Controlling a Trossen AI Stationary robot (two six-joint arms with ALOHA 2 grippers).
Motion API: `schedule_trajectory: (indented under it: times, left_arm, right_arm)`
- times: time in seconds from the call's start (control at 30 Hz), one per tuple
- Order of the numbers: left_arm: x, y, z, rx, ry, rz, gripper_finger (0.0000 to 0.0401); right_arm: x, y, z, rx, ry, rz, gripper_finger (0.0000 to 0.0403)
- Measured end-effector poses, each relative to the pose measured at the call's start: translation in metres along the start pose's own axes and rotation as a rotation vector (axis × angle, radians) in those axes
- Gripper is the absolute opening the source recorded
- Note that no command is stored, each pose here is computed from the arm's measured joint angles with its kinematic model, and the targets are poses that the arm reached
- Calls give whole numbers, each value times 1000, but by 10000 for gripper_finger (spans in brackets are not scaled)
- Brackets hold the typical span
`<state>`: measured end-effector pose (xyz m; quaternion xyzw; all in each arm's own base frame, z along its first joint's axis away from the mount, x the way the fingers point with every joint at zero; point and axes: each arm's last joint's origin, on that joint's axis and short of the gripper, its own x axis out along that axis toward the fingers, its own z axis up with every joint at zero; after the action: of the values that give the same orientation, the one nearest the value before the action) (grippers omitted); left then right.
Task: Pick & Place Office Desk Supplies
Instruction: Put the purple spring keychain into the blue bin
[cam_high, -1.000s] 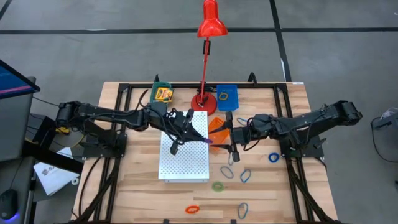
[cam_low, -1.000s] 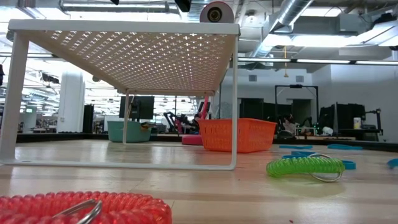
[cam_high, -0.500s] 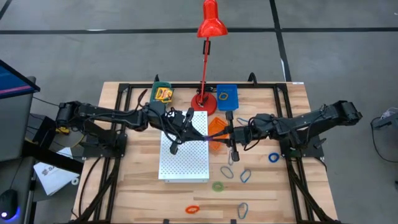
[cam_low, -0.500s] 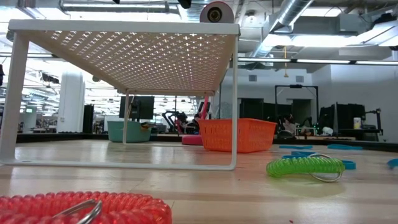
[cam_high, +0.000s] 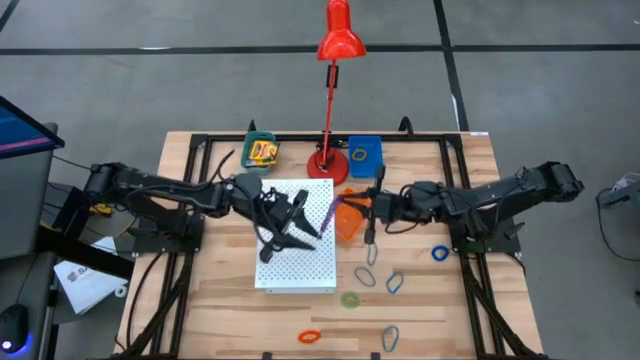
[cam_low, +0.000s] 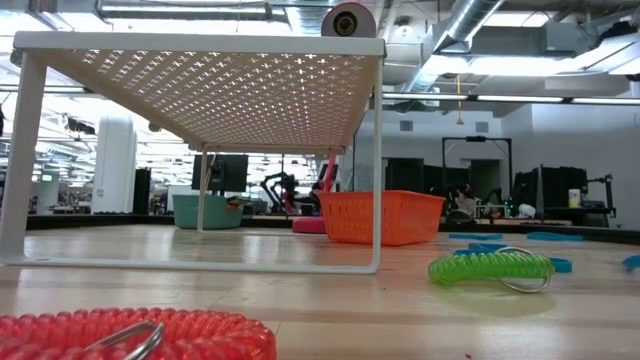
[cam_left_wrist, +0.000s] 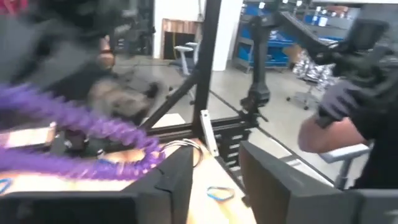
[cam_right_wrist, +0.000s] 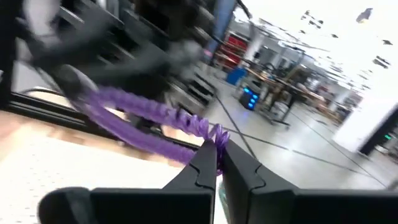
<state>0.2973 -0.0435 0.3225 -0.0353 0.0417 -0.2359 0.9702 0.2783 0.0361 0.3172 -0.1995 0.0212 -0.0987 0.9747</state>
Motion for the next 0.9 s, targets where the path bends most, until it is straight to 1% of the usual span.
schedule_trajectory:
  times: [0.07,0.17,0.23,0.37,0.43,0.6,0.7,0.8,0.9]
  left_arm:
    - [-3,-10,0,-8,30,-20,147]
    - [-7,-23,2,16,61,-35,164]
    - [-11,-31,3,40,83,-5,171]
    - [-16,-39,-2,69,156,127,181]
    - [-17,-39,-4,80,182,203,185]
    - [-17,-33,-7,111,212,382,199]
    - [-17,-30,-7,150,213,488,210]
    - [-17,-29,-2,197,173,551,221]
    - [-17,-29,3,228,134,563,229]
  right_arm:
    - [3,-9,-4,10,27,-52,5]
    - [7,-23,-12,30,70,-115,5]
    - [9,-30,-16,62,76,-106,5]
    - [11,-34,-19,122,54,-40,5]
    - [10,-29,-16,141,36,0,4]
    - [3,-5,-5,149,-4,91,4]
    - [-2,8,0,156,-8,109,4]
    - [-7,19,4,153,4,110,4]
    - [-13,29,5,137,44,71,4]
